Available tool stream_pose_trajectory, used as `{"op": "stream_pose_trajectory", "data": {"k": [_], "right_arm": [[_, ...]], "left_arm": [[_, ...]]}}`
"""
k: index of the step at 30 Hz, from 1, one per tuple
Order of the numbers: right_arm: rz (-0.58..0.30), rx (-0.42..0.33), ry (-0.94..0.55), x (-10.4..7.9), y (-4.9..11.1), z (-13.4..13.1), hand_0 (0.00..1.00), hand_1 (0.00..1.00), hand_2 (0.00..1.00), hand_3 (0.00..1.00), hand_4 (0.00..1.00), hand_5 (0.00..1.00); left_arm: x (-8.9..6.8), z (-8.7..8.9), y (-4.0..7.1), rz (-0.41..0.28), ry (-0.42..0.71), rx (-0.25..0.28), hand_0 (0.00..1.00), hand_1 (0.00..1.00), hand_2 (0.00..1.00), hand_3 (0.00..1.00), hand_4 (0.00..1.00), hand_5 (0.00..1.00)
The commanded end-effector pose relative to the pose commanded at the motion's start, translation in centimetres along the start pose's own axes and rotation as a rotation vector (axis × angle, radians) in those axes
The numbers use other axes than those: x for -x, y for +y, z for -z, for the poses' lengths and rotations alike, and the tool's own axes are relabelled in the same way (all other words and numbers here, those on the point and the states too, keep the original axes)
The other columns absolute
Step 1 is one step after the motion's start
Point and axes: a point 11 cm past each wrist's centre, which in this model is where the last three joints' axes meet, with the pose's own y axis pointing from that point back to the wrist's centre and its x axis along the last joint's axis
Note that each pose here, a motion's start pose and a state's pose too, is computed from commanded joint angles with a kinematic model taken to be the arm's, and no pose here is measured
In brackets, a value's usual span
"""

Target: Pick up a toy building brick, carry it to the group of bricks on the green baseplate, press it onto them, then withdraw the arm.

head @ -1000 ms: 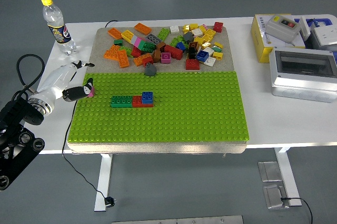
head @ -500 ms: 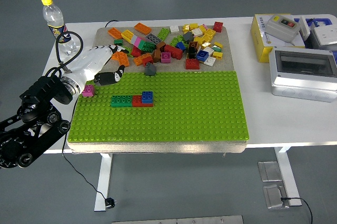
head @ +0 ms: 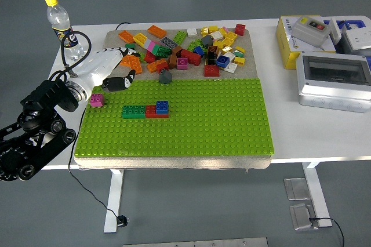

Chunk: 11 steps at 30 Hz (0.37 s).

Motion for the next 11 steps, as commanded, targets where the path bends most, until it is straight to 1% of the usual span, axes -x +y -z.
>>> {"op": "stream_pose_trajectory", "data": {"k": [3, 5, 6, 7, 11], "right_arm": [[-0.004, -0.004, 0.021, -0.2, 0.0, 0.2, 0.719, 0.749, 0.791, 0.787, 0.467, 0.892], [-0.004, -0.011, 0.03, -0.4, 0.0, 0.4, 0.719, 0.749, 0.791, 0.787, 0.467, 0.892], [-0.003, -0.013, 0.032, -0.5, 0.0, 0.5, 0.717, 0.744, 0.789, 0.779, 0.461, 0.852], [-0.003, -0.014, 0.033, -0.5, 0.0, 0.6, 0.717, 0.744, 0.789, 0.779, 0.461, 0.852], [0.0, -0.017, 0.043, -0.7, 0.0, 0.8, 0.717, 0.744, 0.789, 0.779, 0.461, 0.852]], "left_arm": [[0.0, 1.5, 0.7, 0.003, 0.0, -0.033, 0.973, 0.916, 0.912, 0.833, 0.419, 0.211], [0.1, 3.0, 1.3, 0.009, -0.002, -0.064, 0.973, 0.916, 0.912, 0.833, 0.419, 0.211], [0.2, 3.6, 1.5, 0.012, -0.003, -0.076, 0.973, 0.916, 0.912, 0.832, 0.419, 0.212], [0.3, 4.0, 1.7, 0.015, -0.005, -0.086, 0.973, 0.916, 0.912, 0.832, 0.419, 0.212], [0.9, 6.4, 2.6, 0.04, -0.018, -0.133, 0.973, 0.916, 0.912, 0.832, 0.419, 0.212]]}}
